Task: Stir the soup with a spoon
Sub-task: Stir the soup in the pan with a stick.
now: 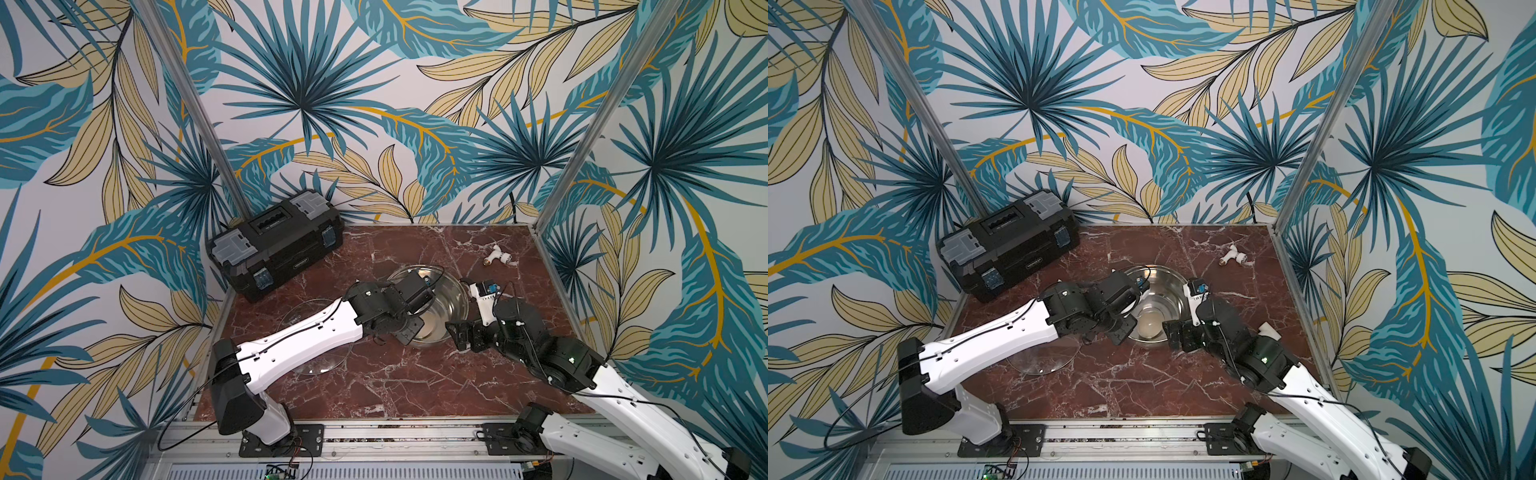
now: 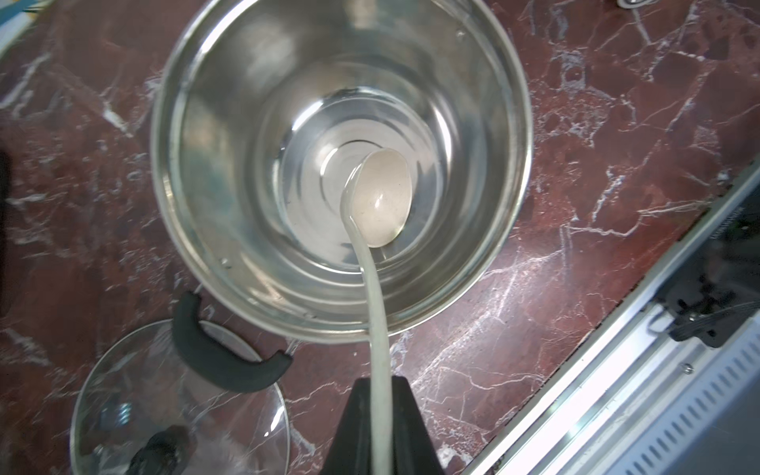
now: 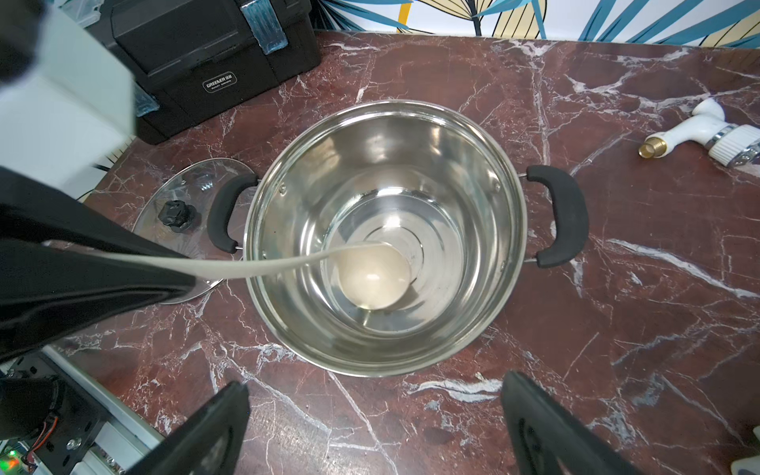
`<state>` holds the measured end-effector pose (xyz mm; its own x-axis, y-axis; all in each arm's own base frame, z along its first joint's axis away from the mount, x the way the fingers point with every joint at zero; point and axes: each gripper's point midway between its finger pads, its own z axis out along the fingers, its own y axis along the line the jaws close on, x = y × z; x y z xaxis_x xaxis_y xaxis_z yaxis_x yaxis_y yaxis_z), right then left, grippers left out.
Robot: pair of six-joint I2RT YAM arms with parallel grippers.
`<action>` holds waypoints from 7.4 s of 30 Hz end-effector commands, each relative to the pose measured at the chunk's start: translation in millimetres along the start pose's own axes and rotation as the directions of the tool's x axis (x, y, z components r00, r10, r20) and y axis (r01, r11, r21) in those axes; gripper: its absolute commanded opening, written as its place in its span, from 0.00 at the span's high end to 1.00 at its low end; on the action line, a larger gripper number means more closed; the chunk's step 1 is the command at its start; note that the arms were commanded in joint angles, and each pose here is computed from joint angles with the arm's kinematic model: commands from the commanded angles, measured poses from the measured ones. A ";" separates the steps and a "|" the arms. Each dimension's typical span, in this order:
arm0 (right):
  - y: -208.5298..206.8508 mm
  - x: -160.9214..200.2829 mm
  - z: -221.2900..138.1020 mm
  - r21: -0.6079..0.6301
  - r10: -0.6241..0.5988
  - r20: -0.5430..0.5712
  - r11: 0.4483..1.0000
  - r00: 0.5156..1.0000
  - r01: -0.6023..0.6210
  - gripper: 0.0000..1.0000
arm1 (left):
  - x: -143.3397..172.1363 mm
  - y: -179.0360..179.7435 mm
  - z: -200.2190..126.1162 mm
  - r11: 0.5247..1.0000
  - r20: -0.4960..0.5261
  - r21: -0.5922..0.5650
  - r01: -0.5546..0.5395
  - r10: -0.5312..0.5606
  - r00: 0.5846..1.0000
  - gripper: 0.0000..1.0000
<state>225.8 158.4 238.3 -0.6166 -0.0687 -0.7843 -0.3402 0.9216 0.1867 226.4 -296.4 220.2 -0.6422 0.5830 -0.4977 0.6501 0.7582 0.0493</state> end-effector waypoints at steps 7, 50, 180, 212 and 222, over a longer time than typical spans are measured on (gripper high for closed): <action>1.8 -0.8 0.5 -0.012 0.007 0.012 1.000 1.000 -0.006 0.00 | -10.3 47.1 -12.0 0.968 0.038 -0.252 -0.004 0.014 0.999 1.00; 0.8 0.7 -0.2 -0.013 0.014 0.018 1.000 1.000 -0.014 0.01 | -16.2 44.7 -17.4 0.984 0.154 -0.119 0.134 -0.115 0.981 1.00; 2.5 3.0 10.0 -0.013 0.014 0.011 1.000 1.000 -0.014 0.01 | 9.7 2.5 0.7 0.993 -0.016 -0.014 0.116 -0.117 0.993 1.00; -7.0 9.1 -2.6 0.010 0.018 0.020 1.000 1.000 -0.019 0.01 | -45.2 -28.4 18.4 0.986 0.187 0.137 0.098 -0.122 0.975 1.00; -1.6 5.7 4.1 -0.006 0.015 0.022 1.000 1.000 -0.014 0.01 | 19.7 3.2 10.9 0.991 0.019 -0.003 0.133 -0.132 0.991 1.00</action>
<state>223.6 155.4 237.9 -0.6029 -0.0438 -0.7966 -0.3349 0.9202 0.2028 227.2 -310.7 204.9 -0.6925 0.4636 -0.5528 0.5910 0.8039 -0.0662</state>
